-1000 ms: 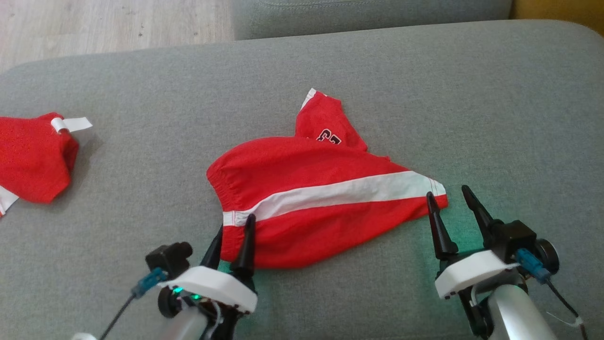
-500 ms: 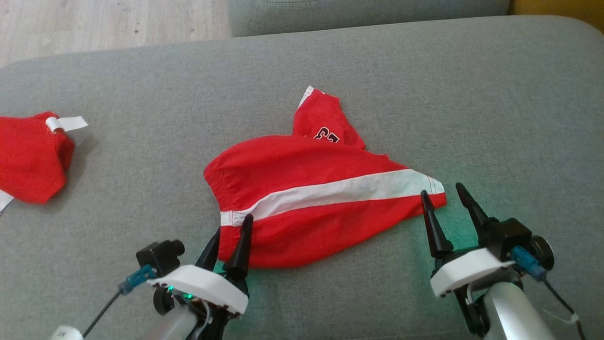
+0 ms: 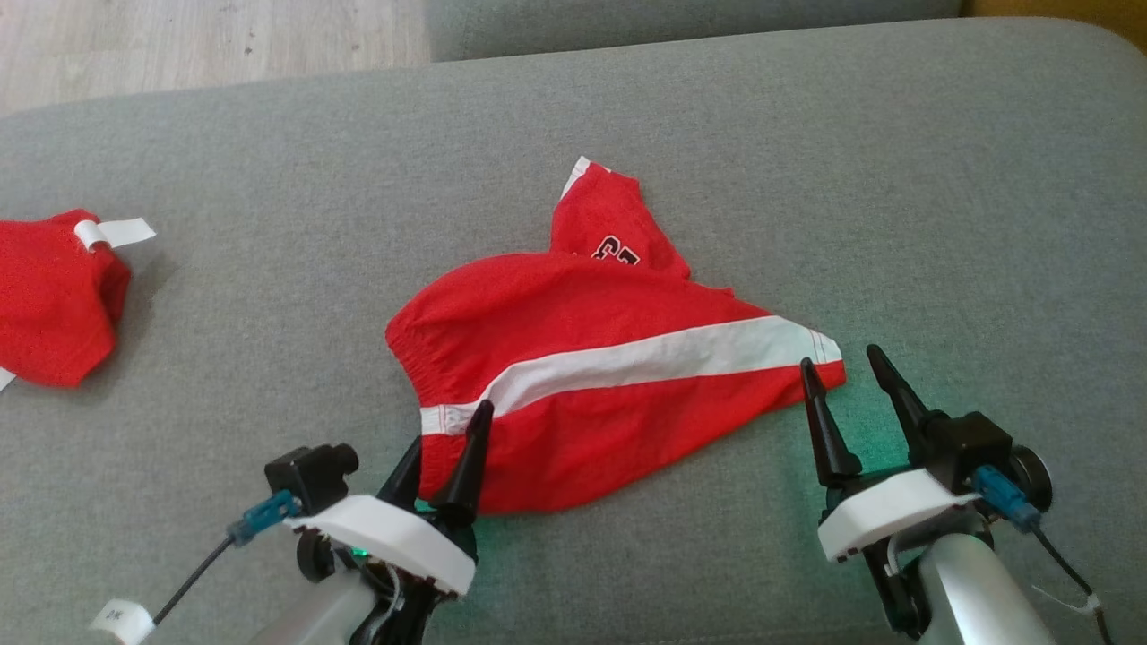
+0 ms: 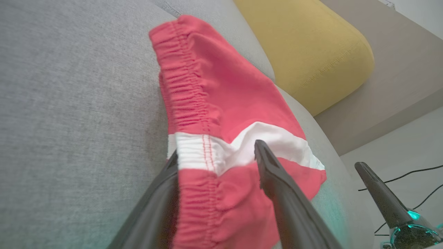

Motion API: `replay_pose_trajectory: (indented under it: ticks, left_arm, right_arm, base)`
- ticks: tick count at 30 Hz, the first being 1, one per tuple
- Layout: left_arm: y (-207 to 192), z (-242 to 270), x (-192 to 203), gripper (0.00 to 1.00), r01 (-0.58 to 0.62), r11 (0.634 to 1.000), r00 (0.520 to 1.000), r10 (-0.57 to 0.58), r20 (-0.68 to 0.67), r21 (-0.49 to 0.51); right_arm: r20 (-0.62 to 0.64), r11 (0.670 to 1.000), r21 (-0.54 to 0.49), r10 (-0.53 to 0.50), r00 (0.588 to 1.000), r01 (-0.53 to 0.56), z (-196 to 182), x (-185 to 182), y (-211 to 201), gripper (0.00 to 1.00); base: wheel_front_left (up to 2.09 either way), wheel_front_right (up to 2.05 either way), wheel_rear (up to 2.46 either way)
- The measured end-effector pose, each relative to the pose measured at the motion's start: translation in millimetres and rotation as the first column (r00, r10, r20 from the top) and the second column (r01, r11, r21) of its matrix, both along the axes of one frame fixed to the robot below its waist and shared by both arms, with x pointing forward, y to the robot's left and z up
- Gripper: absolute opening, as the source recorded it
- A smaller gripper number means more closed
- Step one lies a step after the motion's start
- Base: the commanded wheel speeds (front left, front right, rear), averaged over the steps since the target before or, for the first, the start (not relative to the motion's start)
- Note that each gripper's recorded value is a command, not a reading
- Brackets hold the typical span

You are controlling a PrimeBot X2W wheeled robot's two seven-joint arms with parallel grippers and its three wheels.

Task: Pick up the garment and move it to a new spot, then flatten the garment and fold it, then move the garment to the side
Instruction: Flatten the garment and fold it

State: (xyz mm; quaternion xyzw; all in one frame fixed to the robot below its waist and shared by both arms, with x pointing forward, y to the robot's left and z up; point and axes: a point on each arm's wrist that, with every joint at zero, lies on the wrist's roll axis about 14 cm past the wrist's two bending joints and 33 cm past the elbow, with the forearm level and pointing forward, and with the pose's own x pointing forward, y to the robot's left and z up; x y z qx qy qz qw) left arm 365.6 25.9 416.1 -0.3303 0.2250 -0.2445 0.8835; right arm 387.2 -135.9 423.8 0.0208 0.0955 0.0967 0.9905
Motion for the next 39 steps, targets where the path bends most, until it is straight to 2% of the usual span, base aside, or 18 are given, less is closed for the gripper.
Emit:
replay_pose_trajectory:
  ticks: [5,7,8,9,10,11,16,21,28,39]
  left_arm:
    - [-6.1,4.0,-2.2,0.96,0.024,1.000,1.000,-0.024,0.004,-0.014]
    - [-5.8,7.2,0.0,0.87,0.023,1.000,1.000,-0.023,0.014,-0.017]
    - [-4.9,7.6,0.7,0.74,0.021,1.000,1.000,-0.021,0.015,-0.017]
    - [-4.0,7.5,1.1,0.47,0.019,1.000,1.000,-0.019,0.015,-0.016]
    - [-3.3,7.3,1.8,0.32,0.017,1.000,1.000,-0.016,0.015,-0.016]
    - [-2.8,6.6,2.2,0.00,0.016,1.000,1.000,-0.016,0.015,-0.013]
    - [7.1,6.8,13.6,0.00,-0.020,1.000,0.999,0.020,0.035,0.002]
    - [15.7,10.1,20.2,0.00,-0.054,0.998,0.997,0.054,0.061,0.010]
    - [37.9,6.8,24.0,0.00,-0.113,0.992,0.991,0.109,0.075,0.048]
    - [42.9,1.3,25.2,0.00,-0.125,0.990,0.990,0.119,0.073,0.070]
  right_arm:
    - [-0.002,1.000,0.002,0.000,1.000,0.000,-0.7,-0.1,0.1,1.00]
    - [-0.006,1.000,0.005,-0.001,1.000,0.001,-1.7,-0.3,0.3,1.00]
    - [-0.007,1.000,0.007,-0.002,1.000,0.002,-1.8,-0.3,0.3,1.00]
    - [-0.007,1.000,0.007,-0.001,1.000,0.001,-2.0,-0.3,0.5,1.00]
    - [-0.009,1.000,0.007,-0.001,1.000,0.001,-2.4,-0.4,0.5,1.00]
    - [-0.010,1.000,0.007,-0.001,1.000,0.001,-2.9,-0.4,0.4,1.00]
    - [-0.031,1.000,0.019,-0.010,0.999,0.011,-9.4,0.2,-1.1,1.00]
    - [-0.083,0.991,0.116,-0.052,0.995,0.061,-20.6,9.0,-2.9,1.00]
    - [-0.162,0.973,0.230,0.002,0.987,0.036,-36.4,19.0,27.2,1.00]
    - [-0.225,0.957,0.289,0.066,0.972,0.002,-48.1,19.0,40.4,1.00]
  base:
    - [0.00,0.00,0.00]
    - [0.00,0.00,0.00]
    - [0.00,0.00,0.00]
    - [0.00,0.00,0.00]
    - [0.00,0.00,0.00]
    - [0.00,0.00,0.00]
    - [0.00,0.00,0.00]
    - [0.00,0.00,0.00]
    - [0.00,0.00,0.00]
    - [0.00,0.00,0.00]
